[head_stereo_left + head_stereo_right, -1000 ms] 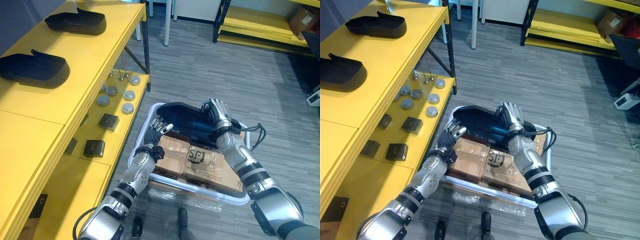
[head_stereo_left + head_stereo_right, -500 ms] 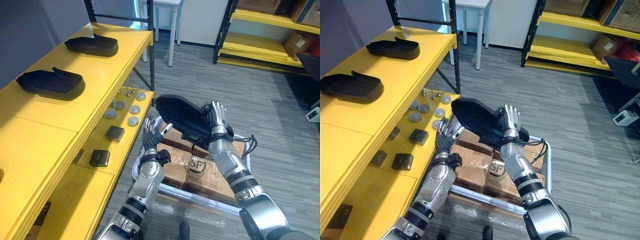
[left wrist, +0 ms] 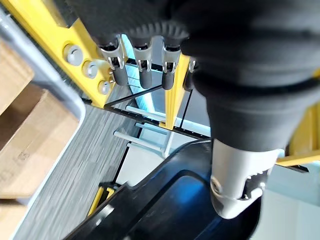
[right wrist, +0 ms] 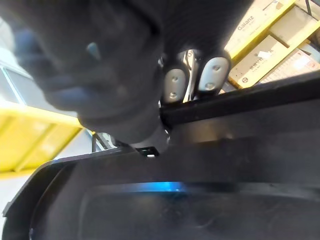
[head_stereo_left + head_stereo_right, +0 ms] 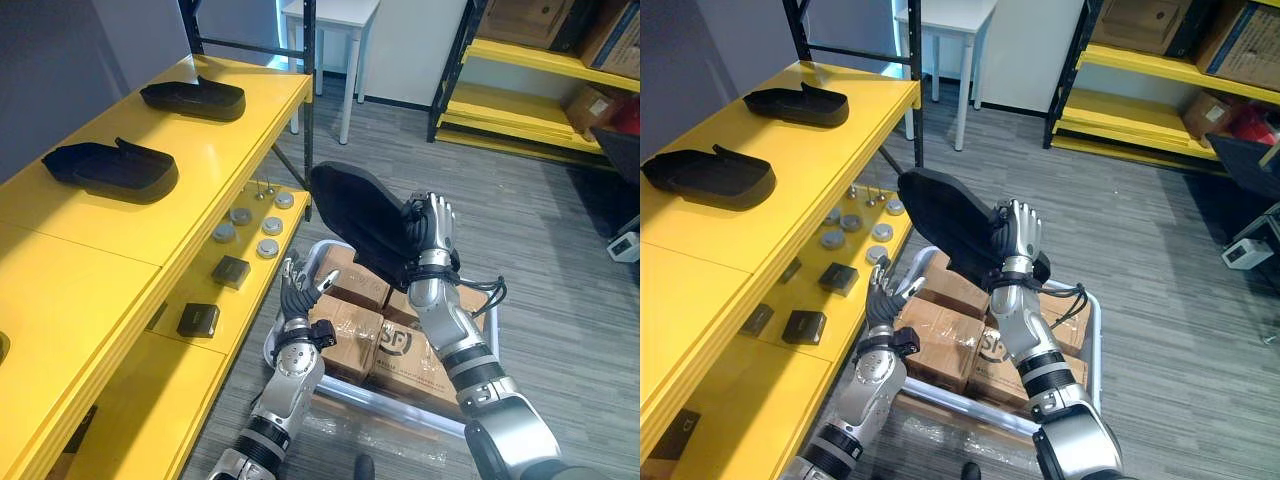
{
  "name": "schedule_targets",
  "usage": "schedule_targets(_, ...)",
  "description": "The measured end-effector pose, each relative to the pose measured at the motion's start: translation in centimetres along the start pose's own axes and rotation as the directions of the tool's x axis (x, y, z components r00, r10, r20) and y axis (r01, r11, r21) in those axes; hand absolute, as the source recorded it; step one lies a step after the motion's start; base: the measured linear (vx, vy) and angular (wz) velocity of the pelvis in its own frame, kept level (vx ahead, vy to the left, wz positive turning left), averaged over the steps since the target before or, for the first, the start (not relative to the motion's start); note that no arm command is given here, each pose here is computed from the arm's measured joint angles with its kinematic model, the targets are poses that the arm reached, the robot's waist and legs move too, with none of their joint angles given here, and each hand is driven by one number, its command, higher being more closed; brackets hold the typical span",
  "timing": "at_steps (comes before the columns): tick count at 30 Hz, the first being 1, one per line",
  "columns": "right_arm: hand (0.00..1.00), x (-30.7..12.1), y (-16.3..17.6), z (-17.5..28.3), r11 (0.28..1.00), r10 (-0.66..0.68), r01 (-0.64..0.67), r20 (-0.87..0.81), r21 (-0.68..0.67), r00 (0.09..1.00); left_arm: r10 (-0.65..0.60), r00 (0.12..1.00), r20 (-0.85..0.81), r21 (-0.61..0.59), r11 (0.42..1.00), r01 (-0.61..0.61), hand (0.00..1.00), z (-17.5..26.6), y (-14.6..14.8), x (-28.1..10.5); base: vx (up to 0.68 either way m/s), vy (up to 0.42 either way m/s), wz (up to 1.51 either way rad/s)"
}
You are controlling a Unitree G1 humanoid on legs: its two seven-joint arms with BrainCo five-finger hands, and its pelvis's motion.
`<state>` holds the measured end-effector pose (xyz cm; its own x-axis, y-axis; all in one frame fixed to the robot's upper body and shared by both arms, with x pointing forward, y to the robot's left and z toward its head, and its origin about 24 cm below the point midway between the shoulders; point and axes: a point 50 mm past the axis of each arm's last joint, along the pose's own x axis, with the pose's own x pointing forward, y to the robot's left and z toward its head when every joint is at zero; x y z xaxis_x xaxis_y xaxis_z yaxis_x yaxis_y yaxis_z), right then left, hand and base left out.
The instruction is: Walk over and take plastic housings, then place them on the shelf
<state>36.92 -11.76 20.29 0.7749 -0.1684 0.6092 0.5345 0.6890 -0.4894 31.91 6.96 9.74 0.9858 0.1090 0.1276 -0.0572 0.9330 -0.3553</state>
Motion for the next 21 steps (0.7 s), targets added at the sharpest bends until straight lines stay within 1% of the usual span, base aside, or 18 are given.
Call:
schedule_targets(2, 1.0, -0.6, 0.2, 0.5, 0.999, -0.002, 0.002, 0.003, 0.033, 1.0, -0.052, 0.997, -0.056, -0.036, 0.998, 0.05, 0.0, -0.9, -0.5, -0.3, 0.01, 0.059, -0.01)
schedule_targets(4, 1.0, -1.2, 0.8, 0.7, 0.998, 0.011, -0.011, -0.005, 0.057, 1.0, -0.078, 0.992, -0.104, -0.065, 0.995, 0.071, 0.0, -1.8, -0.6, -0.6, 0.02, 0.059, -0.03)
schedule_targets(6, 1.0, -2.0, 1.4, 0.8, 0.997, 0.034, -0.033, -0.009, 0.075, 0.999, -0.1, 0.984, -0.147, -0.117, 0.99, 0.083, 0.0, -2.4, -0.7, -0.8, 0.02, 0.053, -0.06)
schedule_targets(10, 1.0, -3.1, 2.9, 1.8, 0.987, 0.09, -0.088, -0.008, 0.134, 0.996, -0.129, 0.975, -0.181, -0.177, 0.98, 0.096, 0.0, -2.9, -1.1, -1.1, 0.01, 0.059, -0.09)
schedule_targets(18, 1.0, -4.4, 4.1, 2.4, 0.97, 0.127, -0.117, -0.03, 0.213, 0.992, -0.084, 0.976, -0.203, -0.232, 0.972, 0.035, 0.0, -3.2, -0.5, -1.0, 0.03, 0.063, -0.02)
schedule_targets(21, 1.0, -5.3, 4.6, 3.1, 0.959, 0.15, -0.143, -0.009, 0.246, 0.989, -0.036, 0.98, -0.196, -0.233, 0.972, -0.011, 0.0, -3.0, 0.0, -0.8, 0.03, 0.066, -0.02)
